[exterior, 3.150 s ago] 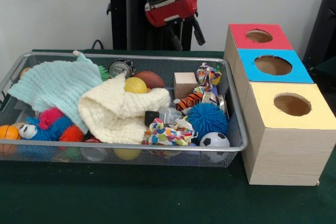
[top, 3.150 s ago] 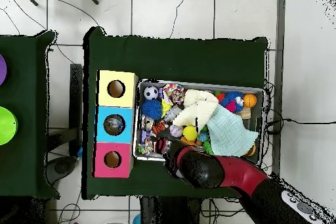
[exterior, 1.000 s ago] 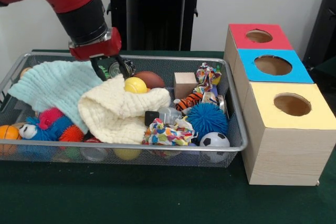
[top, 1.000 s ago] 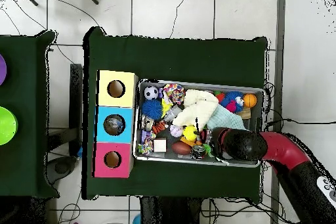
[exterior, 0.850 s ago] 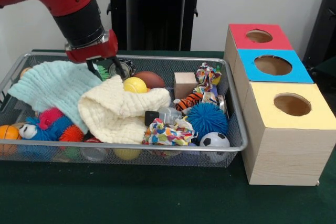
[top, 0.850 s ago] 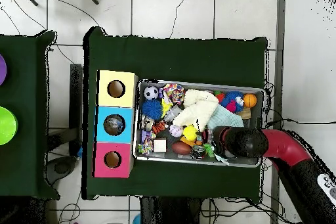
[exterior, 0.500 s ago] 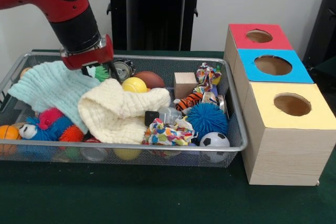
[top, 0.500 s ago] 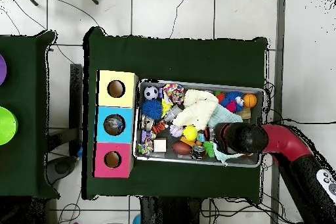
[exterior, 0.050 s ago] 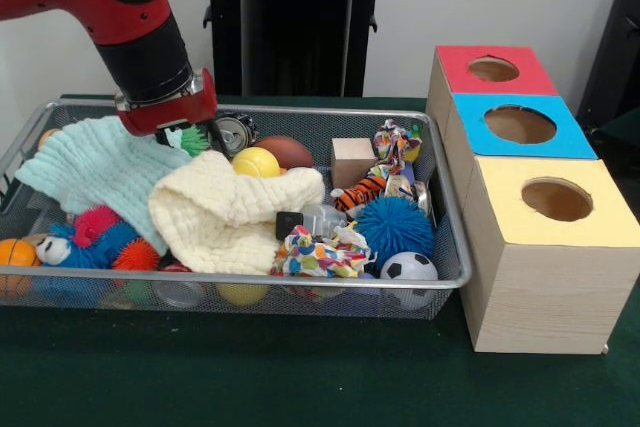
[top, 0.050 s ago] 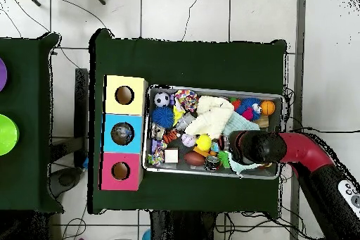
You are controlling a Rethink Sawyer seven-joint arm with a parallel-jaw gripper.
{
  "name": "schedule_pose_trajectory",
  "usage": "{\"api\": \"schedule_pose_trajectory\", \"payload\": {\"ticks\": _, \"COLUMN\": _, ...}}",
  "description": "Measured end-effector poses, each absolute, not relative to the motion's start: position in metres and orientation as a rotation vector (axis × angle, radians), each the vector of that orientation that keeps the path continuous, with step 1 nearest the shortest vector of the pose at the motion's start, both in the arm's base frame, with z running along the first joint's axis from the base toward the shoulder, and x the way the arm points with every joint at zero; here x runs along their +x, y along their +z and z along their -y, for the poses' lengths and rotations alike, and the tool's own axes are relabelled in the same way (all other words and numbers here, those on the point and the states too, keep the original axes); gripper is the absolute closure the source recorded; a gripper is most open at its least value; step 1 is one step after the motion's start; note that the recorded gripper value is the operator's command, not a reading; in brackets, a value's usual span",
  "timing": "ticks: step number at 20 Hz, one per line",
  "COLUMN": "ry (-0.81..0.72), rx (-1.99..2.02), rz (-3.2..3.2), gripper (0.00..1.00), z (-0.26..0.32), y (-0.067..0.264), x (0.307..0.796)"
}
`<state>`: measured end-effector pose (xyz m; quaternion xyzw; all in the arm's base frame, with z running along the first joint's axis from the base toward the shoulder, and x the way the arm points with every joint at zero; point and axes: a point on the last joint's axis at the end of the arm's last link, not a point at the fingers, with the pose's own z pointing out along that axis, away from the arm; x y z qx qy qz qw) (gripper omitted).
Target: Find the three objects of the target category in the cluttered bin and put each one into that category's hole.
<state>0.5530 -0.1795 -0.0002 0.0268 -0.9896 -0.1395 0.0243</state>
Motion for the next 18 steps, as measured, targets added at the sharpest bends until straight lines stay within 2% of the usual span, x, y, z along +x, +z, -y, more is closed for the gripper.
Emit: {"api": "schedule_pose_trajectory", "payload": {"ticks": 18, "ry": -0.38, "rx": 0.121, "rz": 3.078, "gripper": 0.0, "z": 0.178, "y": 0.011, "x": 0.56}}
